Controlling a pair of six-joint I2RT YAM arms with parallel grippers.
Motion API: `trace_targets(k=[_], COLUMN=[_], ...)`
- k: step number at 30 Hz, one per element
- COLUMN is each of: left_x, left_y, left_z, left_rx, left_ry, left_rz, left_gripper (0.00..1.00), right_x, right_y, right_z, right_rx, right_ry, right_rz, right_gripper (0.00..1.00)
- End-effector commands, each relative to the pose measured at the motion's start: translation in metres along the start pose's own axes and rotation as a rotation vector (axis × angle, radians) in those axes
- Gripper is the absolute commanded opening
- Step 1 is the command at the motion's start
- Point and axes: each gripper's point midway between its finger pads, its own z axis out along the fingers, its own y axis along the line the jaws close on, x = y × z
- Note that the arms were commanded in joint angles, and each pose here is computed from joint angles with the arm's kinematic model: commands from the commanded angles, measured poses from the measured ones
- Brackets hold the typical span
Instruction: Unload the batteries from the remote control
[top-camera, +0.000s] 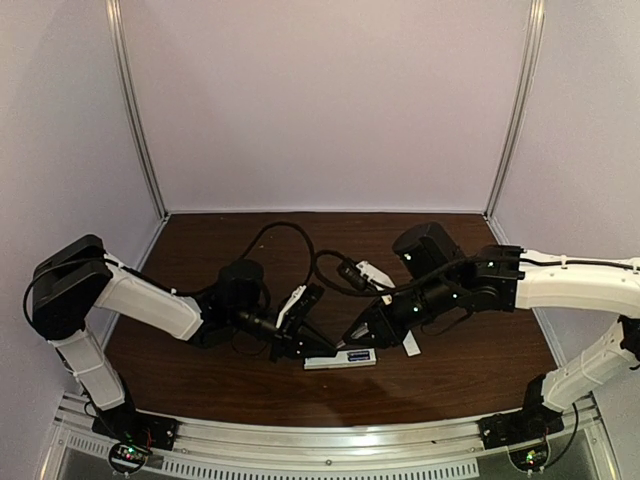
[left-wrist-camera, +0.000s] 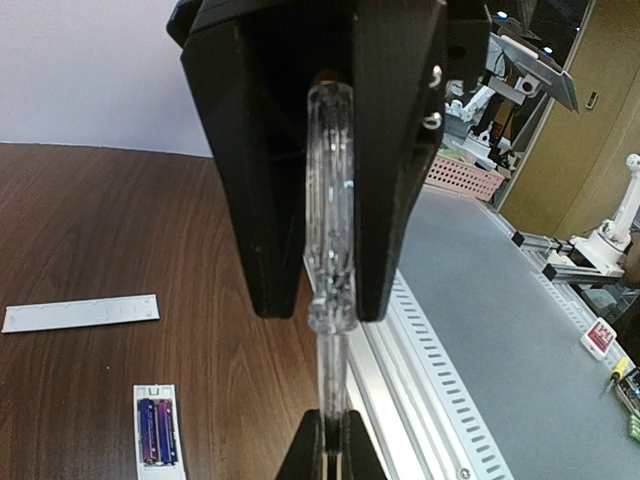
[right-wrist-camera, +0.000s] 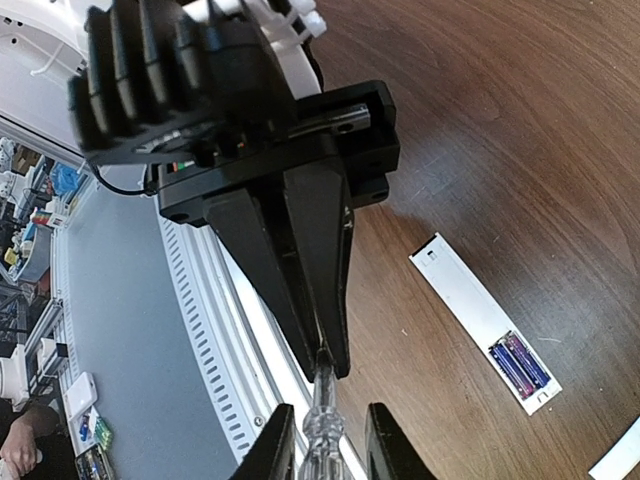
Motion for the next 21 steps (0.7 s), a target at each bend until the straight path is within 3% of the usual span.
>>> trace_targets(k=[1, 9, 21], left_x=[-0.0025, -0.0013, -0.0017], left_y=[0.0025, 0.0019, 0.0027], left_z=[0.0036, 0.0037, 0.0040], left_rx=[0.001, 0.005, 0.001], left_ry=[-0.001, 0.003, 0.004], left_rz=[0.023, 0.022, 0.025], left_gripper=[0.00, 0.00, 0.00], right_x=[-0.0017, -0.0003, 0.0024], right_y=[-0.0003, -0.0013, -0.0011], right_z=[0.0026, 0.0078, 0.0100], right_rx=[0.016, 0.014, 0.010], right_ry=[0.011, 0.022, 0.030], right_rz=[-0.007, -0.009, -0.011], right_gripper=[0.25, 0.25, 0.06])
